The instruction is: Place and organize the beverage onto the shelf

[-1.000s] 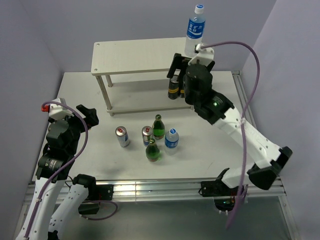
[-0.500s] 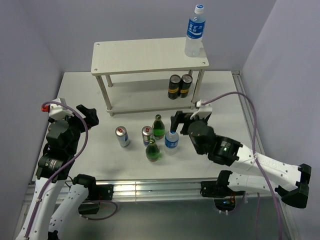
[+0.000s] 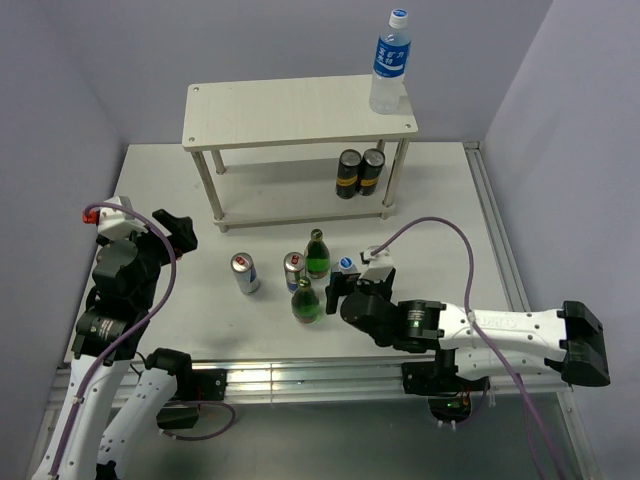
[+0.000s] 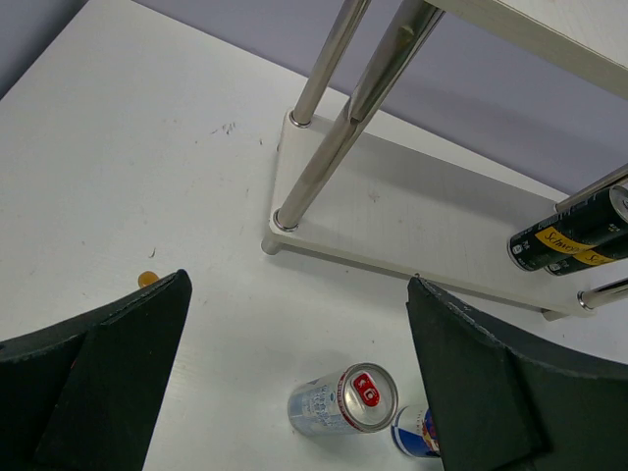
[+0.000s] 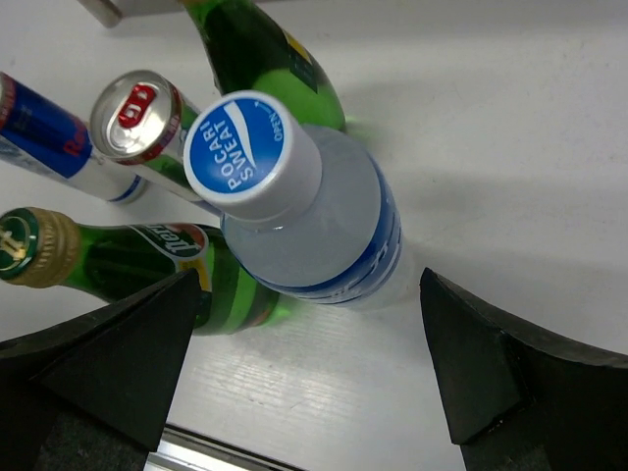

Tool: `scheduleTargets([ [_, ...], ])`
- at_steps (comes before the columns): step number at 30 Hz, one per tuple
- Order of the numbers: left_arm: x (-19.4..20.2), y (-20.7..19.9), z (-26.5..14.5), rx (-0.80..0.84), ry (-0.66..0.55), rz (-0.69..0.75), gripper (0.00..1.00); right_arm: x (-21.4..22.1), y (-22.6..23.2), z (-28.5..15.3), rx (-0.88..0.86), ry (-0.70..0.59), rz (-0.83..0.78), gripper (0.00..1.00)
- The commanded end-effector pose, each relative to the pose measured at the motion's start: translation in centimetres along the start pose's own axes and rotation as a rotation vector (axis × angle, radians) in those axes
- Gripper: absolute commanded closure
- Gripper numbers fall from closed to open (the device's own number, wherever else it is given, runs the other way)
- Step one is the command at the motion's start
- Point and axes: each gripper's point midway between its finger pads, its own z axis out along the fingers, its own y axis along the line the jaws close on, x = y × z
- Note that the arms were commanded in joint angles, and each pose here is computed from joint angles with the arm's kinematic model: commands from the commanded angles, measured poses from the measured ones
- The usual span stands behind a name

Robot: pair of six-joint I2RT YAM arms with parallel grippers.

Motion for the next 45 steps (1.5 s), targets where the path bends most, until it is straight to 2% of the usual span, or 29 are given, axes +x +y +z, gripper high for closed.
scheduleTargets([
  [1,-0.8,-0.6,0.1,0.028,-0.029,-0.002,0.01,0.4,0.4,0.9,0.025,-0.034,0.049,0.0],
  [9,-0.8,-0.6,0.0,0.031,-0.029,-0.003,0.01,3.1,-1.7,4.0,0.138,-0.052,0.044,0.0],
  [14,-0.7,-0.7,0.1,0.032,-0.024,-0.002,0.01,2.6,-2.4,6.3,0.19,-0.107,0.019,0.02],
  [16,-0.7,-0.7,0.1,0.034,-0.024,-0.002,0.01,2.1,-2.1,6.9,0.191,-0.13,0.024,0.13],
  [17,-0.6,-0.7,0.2,0.034,-0.02,0.0,0.01,1.9,-2.2,7.1,0.198,-0.139,0.025,0.26],
  [19,-0.6,-0.7,0.2,0.034,-0.02,0.0,0.01,1.1,-2.0,7.2,0.197,-0.167,0.025,0.37],
  [20,-0.7,-0.7,0.2,0.032,-0.021,0.0,0.01,0.7,-2.1,7.1,0.2,-0.176,0.024,0.5],
  [21,-0.7,-0.7,0.1,0.035,-0.023,0.0,0.01,-0.2,-1.8,6.9,0.205,-0.195,0.027,0.58],
  [22,-0.8,-0.7,0.1,0.036,-0.026,0.0,0.01,-0.5,-1.9,6.7,0.212,-0.195,0.008,0.77],
  [24,-0.8,-0.7,0.1,0.038,-0.025,0.0,0.01,-3.2,-1.2,5.9,0.213,-0.234,0.037,0.93],
  [25,-0.8,-0.7,0.1,0.038,-0.025,0.0,0.01,-3.8,-1.9,5.2,0.25,-0.236,0.001,0.97],
  [27,-0.8,-0.8,0.0,0.038,-0.026,0.0,0.01,-7.9,-1.3,3.2,0.259,-0.283,0.016,1.0],
  [29,-0.8,-0.8,0.0,0.041,-0.028,-0.001,0.01,-13.1,0.0,0.6,0.217,-0.357,0.085,1.0],
  [32,-0.8,-0.8,0.0,0.04,-0.027,0.002,0.01,-19.1,1.7,-2.4,0.134,-0.437,0.064,1.0],
  [33,-0.9,-0.8,0.0,0.042,-0.03,0.001,0.01,-22.8,2.5,-4.1,0.117,-0.483,0.068,1.0],
  [36,-1.0,-0.7,-0.1,0.042,-0.034,0.001,0.01,-29.9,4.4,-6.3,0.083,-0.564,0.058,1.0],
  [38,-1.0,-0.7,-0.2,0.043,-0.036,0.002,0.01,-32.1,6.4,-5.6,0.048,-0.578,0.015,1.0],
  [39,-1.0,-0.7,-0.2,0.041,-0.036,0.004,0.01,-35.4,6.1,-6.6,0.057,-0.624,0.04,1.0],
  [40,-1.0,-0.7,-0.2,0.04,-0.037,0.002,0.01,-36.1,7.0,-5.3,0.067,-0.62,0.012,1.0],
  [41,-1.0,-0.6,-0.2,0.039,-0.035,0.004,0.01,-38.9,7.3,-6.5,0.055,-0.666,0.046,1.0],
  [43,-1.0,-0.6,-0.2,0.038,-0.037,0.004,0.01,-40.3,8.1,-4.3,0.07,-0.66,0.002,1.0],
  [44,-1.1,-0.6,-0.2,0.038,-0.039,0.003,0.01,-42.8,8.2,-5.4,0.058,-0.7,0.037,1.0],
  [45,-1.0,-0.6,-0.2,0.038,-0.037,0.004,0.01,-43.3,8.5,-4.9,0.061,-0.69,-0.014,1.0],
])
